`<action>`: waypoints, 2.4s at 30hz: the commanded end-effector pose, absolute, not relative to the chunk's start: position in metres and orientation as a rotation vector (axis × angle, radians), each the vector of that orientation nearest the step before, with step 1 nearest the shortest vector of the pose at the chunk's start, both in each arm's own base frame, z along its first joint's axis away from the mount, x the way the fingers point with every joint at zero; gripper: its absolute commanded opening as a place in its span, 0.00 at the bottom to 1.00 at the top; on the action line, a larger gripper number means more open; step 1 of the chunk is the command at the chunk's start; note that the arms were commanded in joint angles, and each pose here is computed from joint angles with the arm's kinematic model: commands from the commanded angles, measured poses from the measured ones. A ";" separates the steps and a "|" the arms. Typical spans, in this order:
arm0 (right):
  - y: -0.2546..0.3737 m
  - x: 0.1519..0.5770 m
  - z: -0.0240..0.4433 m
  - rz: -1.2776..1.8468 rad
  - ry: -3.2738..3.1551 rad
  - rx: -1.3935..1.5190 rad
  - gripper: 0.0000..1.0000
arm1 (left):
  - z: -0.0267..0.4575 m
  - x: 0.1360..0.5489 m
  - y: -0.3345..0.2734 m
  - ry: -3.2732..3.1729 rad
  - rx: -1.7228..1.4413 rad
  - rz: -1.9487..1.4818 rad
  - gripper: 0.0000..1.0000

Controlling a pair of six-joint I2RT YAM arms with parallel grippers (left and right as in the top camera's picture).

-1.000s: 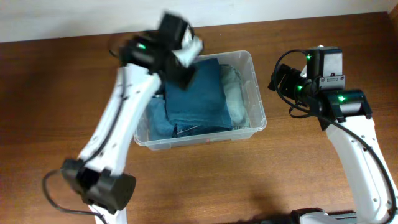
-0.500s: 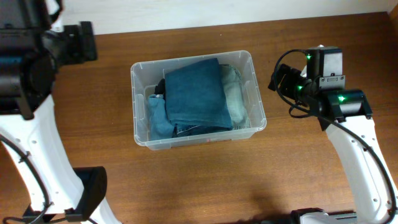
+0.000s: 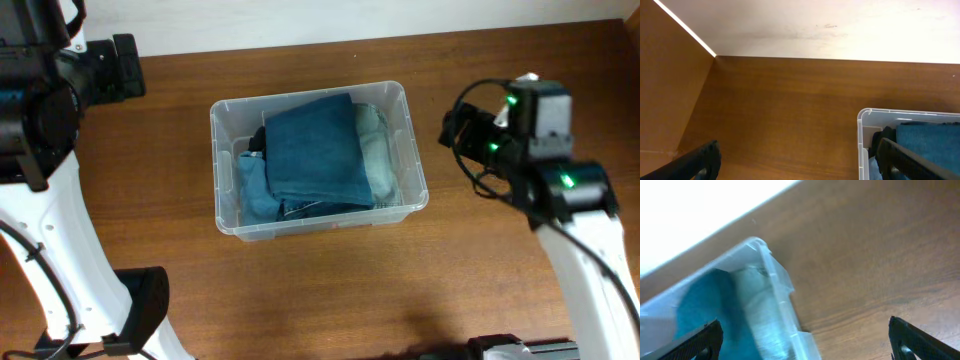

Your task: Pack container

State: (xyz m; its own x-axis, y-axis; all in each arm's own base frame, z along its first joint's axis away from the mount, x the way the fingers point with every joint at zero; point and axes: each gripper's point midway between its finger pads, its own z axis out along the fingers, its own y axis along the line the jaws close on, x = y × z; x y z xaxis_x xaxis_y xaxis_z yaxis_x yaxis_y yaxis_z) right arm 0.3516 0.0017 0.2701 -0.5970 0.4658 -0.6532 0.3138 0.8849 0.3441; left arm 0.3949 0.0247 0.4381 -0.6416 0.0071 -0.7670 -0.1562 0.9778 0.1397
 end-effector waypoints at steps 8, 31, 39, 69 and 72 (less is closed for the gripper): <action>-0.044 0.246 0.341 -0.046 1.948 0.375 0.98 | 0.441 0.393 0.027 2.245 -0.125 0.241 1.00; -0.035 0.212 0.110 -0.032 1.972 0.257 0.98 | 0.441 0.393 0.027 2.245 -0.126 0.241 0.99; -0.035 0.212 0.110 -0.032 1.971 0.258 0.98 | 0.441 0.393 0.027 2.245 -0.126 0.241 0.99; -0.035 0.212 0.110 -0.032 1.971 0.258 0.98 | 0.465 0.369 -0.003 2.066 0.109 0.193 0.99; -0.035 0.212 0.110 -0.032 1.971 0.258 0.98 | 0.442 0.360 -0.015 2.007 0.207 0.153 1.00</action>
